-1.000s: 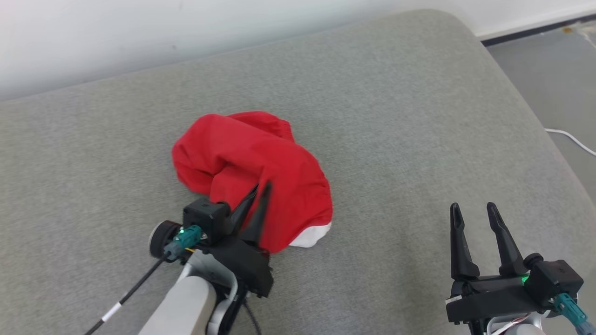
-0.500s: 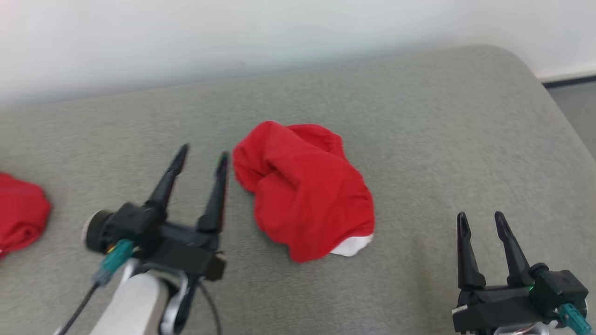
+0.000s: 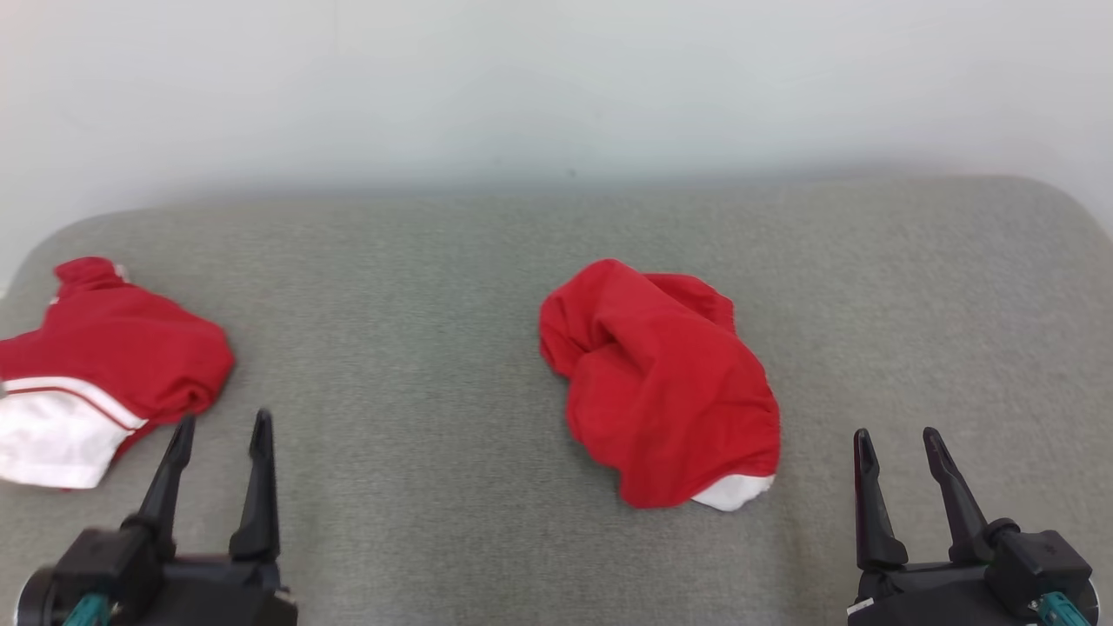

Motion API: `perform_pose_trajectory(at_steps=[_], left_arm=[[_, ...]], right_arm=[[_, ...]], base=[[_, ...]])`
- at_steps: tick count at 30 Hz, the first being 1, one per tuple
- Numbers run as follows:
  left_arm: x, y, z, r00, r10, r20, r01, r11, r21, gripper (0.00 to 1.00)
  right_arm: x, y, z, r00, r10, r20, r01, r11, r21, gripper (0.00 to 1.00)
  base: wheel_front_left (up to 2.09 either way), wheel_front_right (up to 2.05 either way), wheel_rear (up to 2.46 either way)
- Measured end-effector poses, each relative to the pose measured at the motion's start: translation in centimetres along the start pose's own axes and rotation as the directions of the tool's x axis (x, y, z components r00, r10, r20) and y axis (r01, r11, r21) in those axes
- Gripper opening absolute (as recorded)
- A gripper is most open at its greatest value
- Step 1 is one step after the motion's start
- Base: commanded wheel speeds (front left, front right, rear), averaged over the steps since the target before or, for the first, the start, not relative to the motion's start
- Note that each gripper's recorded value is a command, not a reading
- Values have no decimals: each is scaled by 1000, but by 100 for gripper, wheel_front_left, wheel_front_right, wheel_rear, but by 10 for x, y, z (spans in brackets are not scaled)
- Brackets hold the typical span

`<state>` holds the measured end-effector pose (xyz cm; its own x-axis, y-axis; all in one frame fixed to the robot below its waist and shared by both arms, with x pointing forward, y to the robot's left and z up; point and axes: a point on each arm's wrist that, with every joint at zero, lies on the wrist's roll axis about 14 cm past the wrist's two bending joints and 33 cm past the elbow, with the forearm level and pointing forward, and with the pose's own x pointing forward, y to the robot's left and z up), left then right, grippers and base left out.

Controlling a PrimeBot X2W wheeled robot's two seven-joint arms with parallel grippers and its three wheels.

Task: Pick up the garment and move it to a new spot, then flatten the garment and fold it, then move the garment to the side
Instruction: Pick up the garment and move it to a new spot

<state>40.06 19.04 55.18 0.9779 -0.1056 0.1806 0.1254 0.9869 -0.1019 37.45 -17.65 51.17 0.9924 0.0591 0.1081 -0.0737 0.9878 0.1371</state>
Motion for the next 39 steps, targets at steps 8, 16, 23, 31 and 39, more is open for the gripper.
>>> perform_pose_trajectory(at_steps=[8, 16, 23, 31, 39], left_arm=[[-45, 19, -8, 997, 65, -44, -65, 998, 8, 100], [-61, 23, -12, 994, 93, -58, -94, 996, -15, 100], [-65, 23, -22, 991, 101, -84, -103, 995, -18, 100], [-68, 25, -27, 989, 113, -99, -114, 993, -7, 100], [-68, 26, -30, 987, 118, -105, -119, 993, -2, 100]], right_arm=[[-1, 15, 1, 999, 46, 2, -46, 999, 5, 100], [-3, 20, 0, 998, 60, -3, -60, 998, 4, 100], [-6, 19, -7, 998, 56, -25, -56, 998, 5, 100], [-9, 18, -12, 998, 52, -41, -52, 999, 6, 100], [-11, 17, -18, 997, 49, -58, -49, 999, 8, 100]], base=[[0, 0, 0], [0, 0, 0], [0, 0, 0], [0, 0, 0], [0, 0, 0]])
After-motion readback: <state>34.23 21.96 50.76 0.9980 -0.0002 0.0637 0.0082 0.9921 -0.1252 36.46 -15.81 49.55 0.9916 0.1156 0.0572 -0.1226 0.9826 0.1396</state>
